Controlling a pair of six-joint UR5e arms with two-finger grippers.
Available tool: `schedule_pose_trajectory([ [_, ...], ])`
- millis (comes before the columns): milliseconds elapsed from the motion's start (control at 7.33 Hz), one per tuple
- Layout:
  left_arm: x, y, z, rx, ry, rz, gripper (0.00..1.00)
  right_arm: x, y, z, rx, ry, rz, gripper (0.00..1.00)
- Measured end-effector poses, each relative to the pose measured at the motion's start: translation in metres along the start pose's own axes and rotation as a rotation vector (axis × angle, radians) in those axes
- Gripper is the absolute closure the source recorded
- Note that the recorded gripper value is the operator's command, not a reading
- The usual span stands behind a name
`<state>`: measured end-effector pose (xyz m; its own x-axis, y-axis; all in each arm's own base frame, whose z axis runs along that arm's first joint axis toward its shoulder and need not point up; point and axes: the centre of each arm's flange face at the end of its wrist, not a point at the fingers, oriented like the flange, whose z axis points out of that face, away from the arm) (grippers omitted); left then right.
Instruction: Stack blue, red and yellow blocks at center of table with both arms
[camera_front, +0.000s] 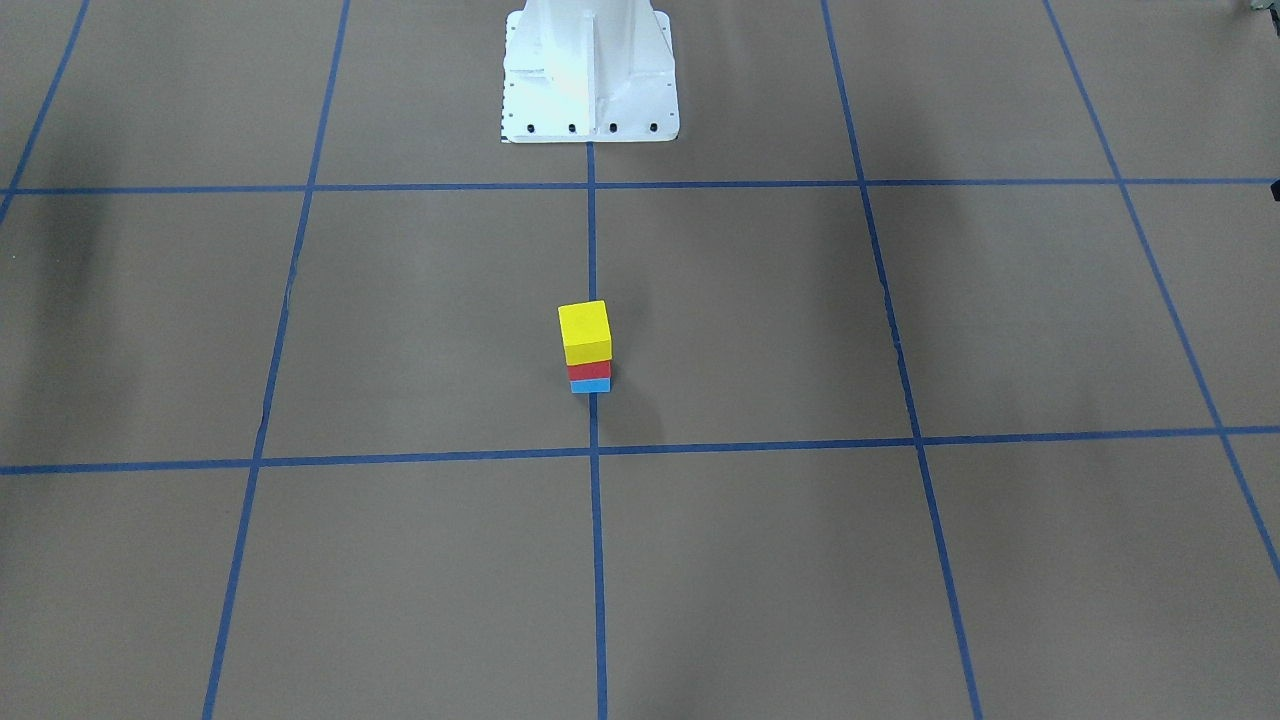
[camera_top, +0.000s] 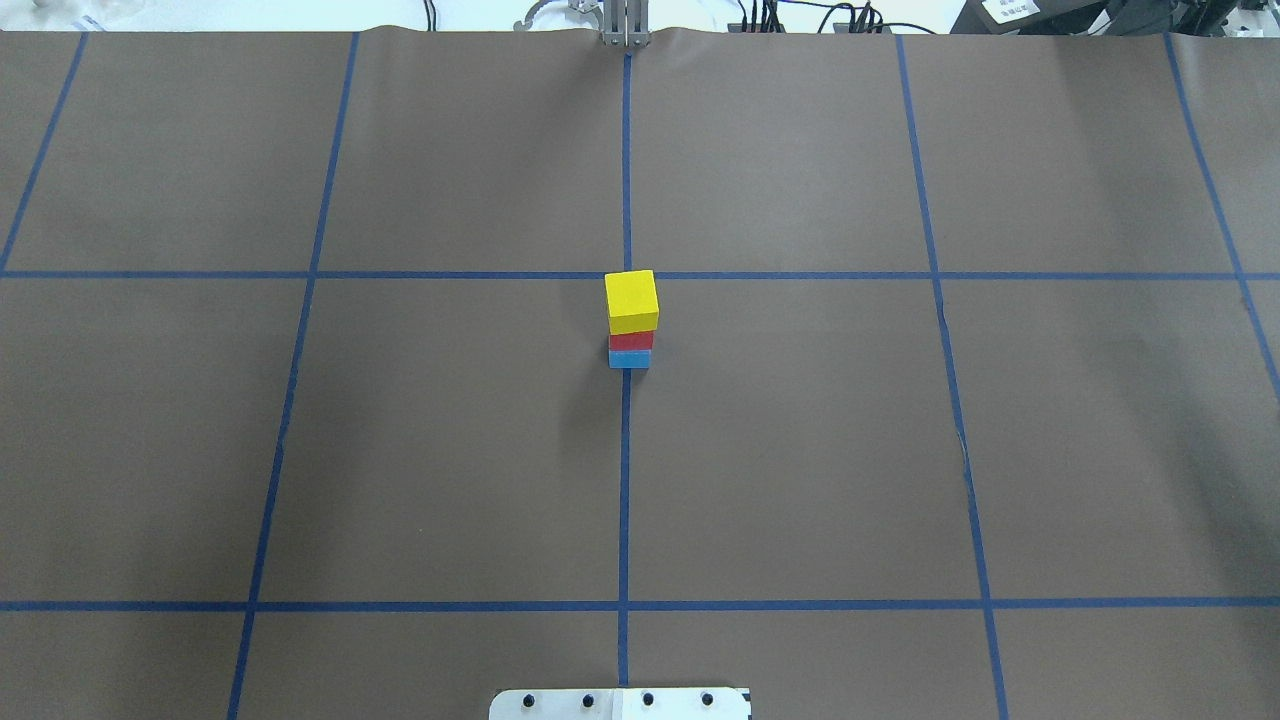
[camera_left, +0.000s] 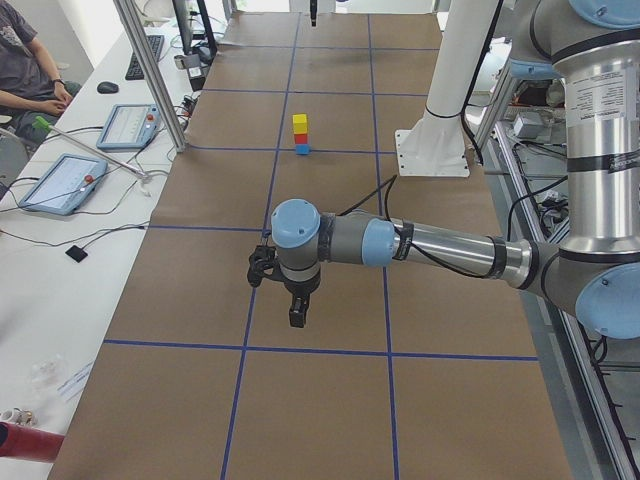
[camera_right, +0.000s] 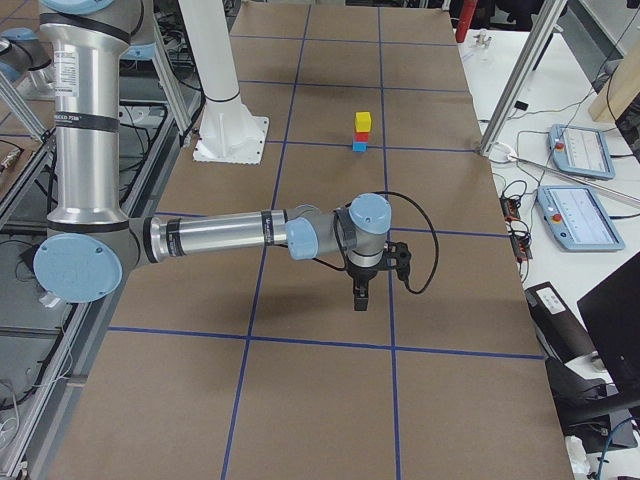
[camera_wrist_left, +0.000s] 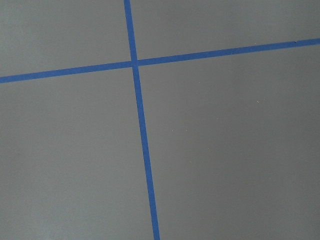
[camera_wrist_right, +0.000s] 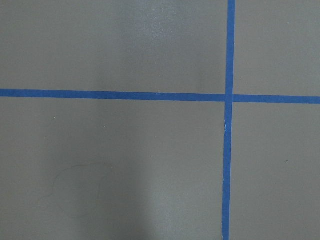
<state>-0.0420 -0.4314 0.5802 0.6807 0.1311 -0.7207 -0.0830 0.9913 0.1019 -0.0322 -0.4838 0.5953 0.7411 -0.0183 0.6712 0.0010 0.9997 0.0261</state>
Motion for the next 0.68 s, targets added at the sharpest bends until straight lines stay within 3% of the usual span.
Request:
schedule_pose_trajectory([
  [682, 0.0033, 0.0001, -0.0034, 0.007, 0.001, 0.007, 0.0, 0.002, 0.0022, 0.0016, -0.005, 0.0, 0.004, 0.0],
])
